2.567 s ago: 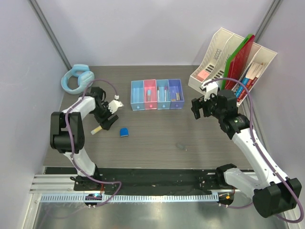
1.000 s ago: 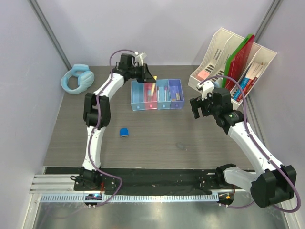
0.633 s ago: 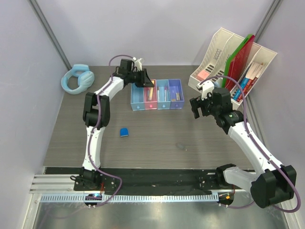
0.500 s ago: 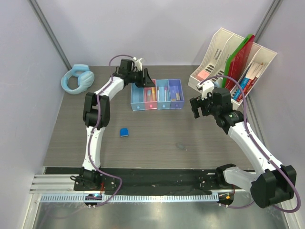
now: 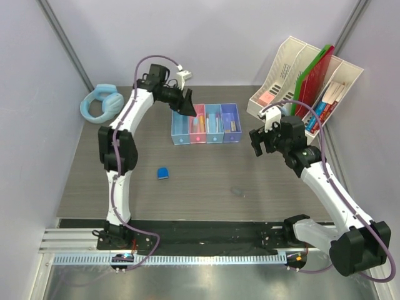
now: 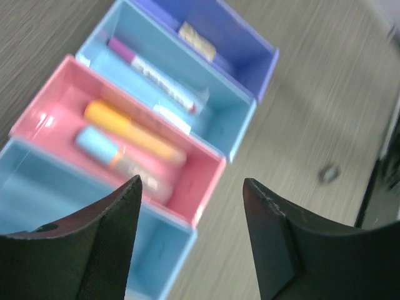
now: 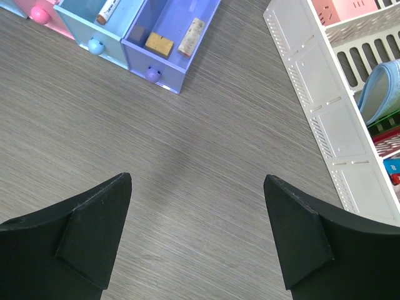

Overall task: Sort the stationery into containers
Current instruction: Place the pen in the storage box, then pick up the stationery from the center of the board.

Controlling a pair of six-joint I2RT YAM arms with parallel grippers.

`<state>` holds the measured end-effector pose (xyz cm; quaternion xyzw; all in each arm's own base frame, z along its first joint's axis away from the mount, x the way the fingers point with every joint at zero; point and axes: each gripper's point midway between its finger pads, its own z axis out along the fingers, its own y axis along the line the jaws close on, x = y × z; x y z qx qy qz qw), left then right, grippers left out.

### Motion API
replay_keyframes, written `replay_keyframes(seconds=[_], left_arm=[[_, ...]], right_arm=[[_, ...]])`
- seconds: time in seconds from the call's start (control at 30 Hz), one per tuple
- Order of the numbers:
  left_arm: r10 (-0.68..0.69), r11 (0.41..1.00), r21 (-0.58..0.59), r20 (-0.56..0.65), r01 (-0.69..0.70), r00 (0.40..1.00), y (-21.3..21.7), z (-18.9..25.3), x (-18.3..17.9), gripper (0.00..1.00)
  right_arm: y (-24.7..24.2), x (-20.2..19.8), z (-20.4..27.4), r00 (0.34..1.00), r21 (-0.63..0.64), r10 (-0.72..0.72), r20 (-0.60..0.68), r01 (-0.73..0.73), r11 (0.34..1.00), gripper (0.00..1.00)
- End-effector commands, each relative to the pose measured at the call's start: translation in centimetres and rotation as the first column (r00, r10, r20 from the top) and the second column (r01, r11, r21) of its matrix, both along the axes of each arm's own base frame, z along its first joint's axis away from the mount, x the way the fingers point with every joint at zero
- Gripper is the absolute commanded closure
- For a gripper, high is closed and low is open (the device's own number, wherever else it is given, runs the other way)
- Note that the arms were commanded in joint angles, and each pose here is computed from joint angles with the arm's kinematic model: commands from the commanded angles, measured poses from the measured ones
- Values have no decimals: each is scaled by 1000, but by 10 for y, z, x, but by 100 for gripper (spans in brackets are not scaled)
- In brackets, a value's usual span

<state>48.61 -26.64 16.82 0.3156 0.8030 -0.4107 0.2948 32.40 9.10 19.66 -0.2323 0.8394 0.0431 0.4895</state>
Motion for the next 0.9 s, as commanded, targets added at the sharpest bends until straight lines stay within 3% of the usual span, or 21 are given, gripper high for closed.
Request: replay_keyframes(seconds=[0.0,0.17,0.3,0.53,0.77,0.87], left_arm=[[-238,936,299,145,187,960,71,19,-68,31],[-279,842,505,106,189,954,148,-4,-111,13],[-301,722,660,32,206,953,196,-40,-139,2],[-323,590,795,74,139,944,227,-73,-140,0],[-370,505,849,49,157,928,231,-108,-155,0],[-390,500,849,42,173,920,223,-120,-162,0]], right_arm=[[6,-1,30,996,10,49,79,-50,999,8],[11,-6,34,991,18,96,88,-98,995,4],[17,-10,41,988,40,117,98,-121,992,3],[17,-22,52,988,65,114,109,-121,990,3],[12,-31,65,986,59,103,130,-112,992,3],[11,-33,67,986,61,104,133,-113,992,2]])
